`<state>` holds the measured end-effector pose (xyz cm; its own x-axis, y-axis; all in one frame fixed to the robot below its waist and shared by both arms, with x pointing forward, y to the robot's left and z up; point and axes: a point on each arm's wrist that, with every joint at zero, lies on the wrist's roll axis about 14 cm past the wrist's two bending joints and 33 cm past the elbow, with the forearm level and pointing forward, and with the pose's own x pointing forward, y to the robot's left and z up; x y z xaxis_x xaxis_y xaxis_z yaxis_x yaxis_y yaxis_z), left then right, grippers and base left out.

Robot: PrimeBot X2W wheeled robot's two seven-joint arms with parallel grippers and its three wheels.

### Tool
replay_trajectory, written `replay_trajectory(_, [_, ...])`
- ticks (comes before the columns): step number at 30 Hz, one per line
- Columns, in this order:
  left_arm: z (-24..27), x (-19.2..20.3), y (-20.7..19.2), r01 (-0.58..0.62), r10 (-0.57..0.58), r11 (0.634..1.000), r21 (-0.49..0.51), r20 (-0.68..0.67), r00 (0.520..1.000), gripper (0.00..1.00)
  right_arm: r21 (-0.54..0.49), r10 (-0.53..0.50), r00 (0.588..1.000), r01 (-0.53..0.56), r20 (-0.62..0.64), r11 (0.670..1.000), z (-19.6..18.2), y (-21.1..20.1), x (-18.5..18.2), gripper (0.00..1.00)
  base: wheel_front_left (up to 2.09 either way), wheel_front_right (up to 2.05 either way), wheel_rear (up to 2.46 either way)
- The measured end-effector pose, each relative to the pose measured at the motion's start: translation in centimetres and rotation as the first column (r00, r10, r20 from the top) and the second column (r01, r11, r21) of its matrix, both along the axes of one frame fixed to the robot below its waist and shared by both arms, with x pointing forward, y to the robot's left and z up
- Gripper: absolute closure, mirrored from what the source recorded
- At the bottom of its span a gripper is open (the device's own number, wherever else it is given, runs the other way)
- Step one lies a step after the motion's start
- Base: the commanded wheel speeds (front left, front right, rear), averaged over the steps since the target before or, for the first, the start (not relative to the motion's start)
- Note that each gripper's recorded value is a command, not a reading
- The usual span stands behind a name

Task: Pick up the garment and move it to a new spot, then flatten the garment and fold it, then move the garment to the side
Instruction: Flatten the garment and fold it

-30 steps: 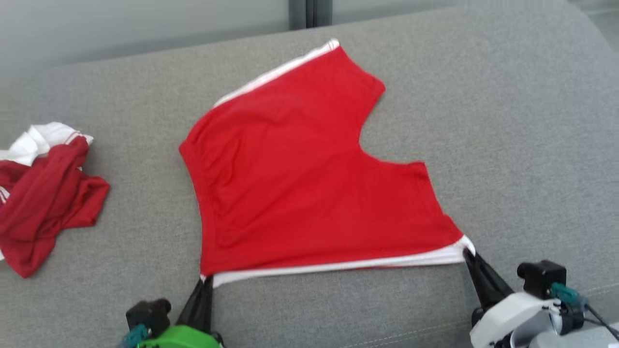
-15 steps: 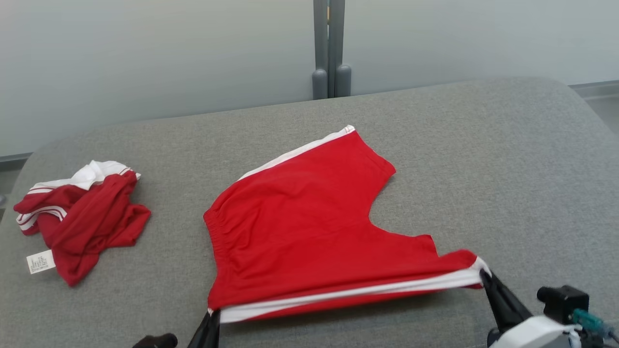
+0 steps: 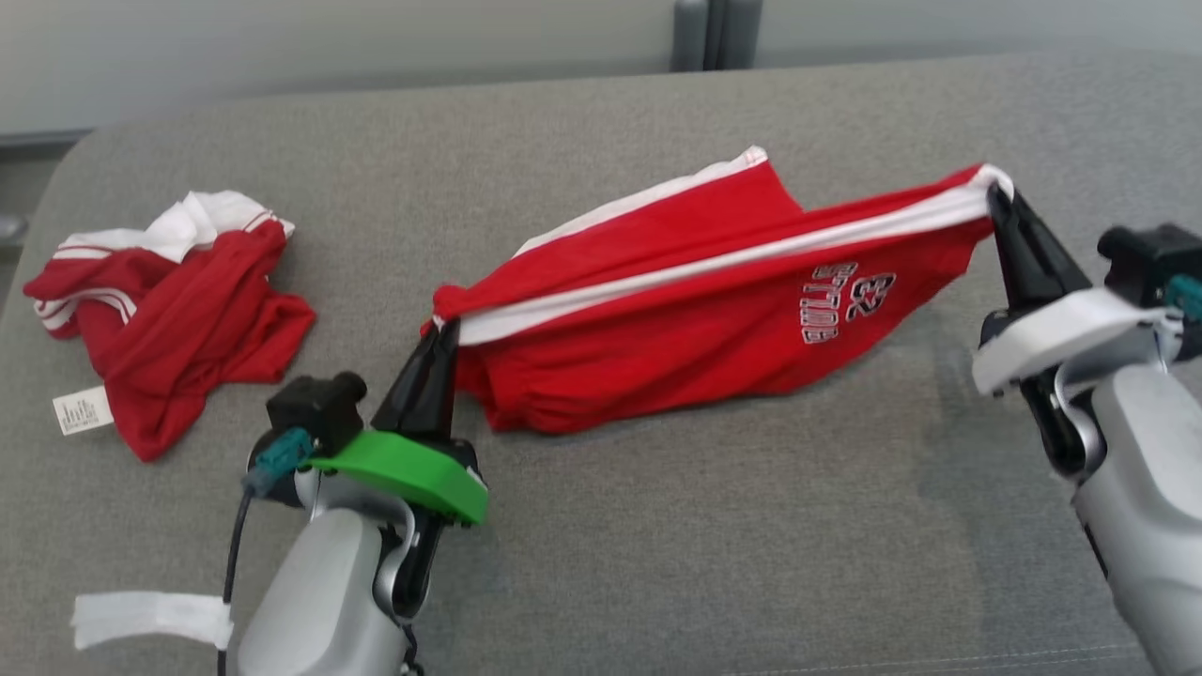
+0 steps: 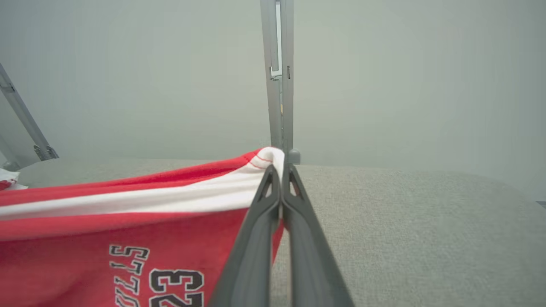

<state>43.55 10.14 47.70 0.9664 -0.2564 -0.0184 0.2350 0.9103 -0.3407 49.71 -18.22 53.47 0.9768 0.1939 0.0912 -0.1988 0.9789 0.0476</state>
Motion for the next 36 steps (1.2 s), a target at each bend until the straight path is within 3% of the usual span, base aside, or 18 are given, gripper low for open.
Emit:
replay_trajectory(7, [-3.0,3.0,1.9,-0.058,0.055,0.998,-0.038,-0.087,0.995,1.00,-0.059,0.082,0.993,-0.087,-0.080,0.995,-3.0,3.5,7.0,1.00,0.00,0.00,0.00])
replay_trajectory(17, [-7.1,4.0,3.3,-0.117,0.106,0.992,-0.046,-0.197,0.975,1.00,-0.091,0.183,0.953,-0.210,-0.242,0.973,-10.0,9.0,12.0,1.00,0.00,0.00,0.00])
replay_trajectory(19, [-7.2,4.1,3.5,-0.121,0.111,0.992,-0.041,-0.201,0.973,0.67,-0.088,0.193,0.944,-0.224,-0.269,0.971,-11.3,9.7,12.4,1.00,0.00,0.00,0.00])
replay_trajectory(20, [-7.3,4.2,3.7,-0.125,0.114,0.991,-0.040,-0.201,0.973,0.55,-0.085,0.199,0.940,-0.231,-0.279,0.969,-11.8,10.1,12.5,0.71,0.00,0.00,0.00])
replay_trajectory(21, [-7.3,4.3,3.8,-0.128,0.118,0.991,-0.036,-0.200,0.973,0.28,-0.077,0.207,0.936,-0.238,-0.285,0.968,-12.2,10.6,12.7,0.03,0.00,0.00,0.00])
replay_trajectory(22, [-7.3,4.4,3.9,-0.130,0.121,0.991,-0.036,-0.198,0.973,0.00,-0.066,0.212,0.934,-0.240,-0.288,0.969,-12.5,11.0,12.8,0.00,0.00,0.00,0.00])
replay_trajectory(29, [-7.1,4.9,4.2,-0.132,0.125,0.991,-0.027,-0.181,0.975,0.00,-0.046,0.211,0.932,-0.234,-0.296,0.971,-13.5,11.2,13.2,0.00,0.00,0.00,0.00])
replay_trajectory(36, [-6.1,4.6,4.3,-0.138,0.136,0.990,-0.009,-0.142,0.980,0.00,0.013,0.189,0.927,-0.195,-0.325,0.981,-14.6,9.8,11.0,0.00,0.00,0.00,0.00])
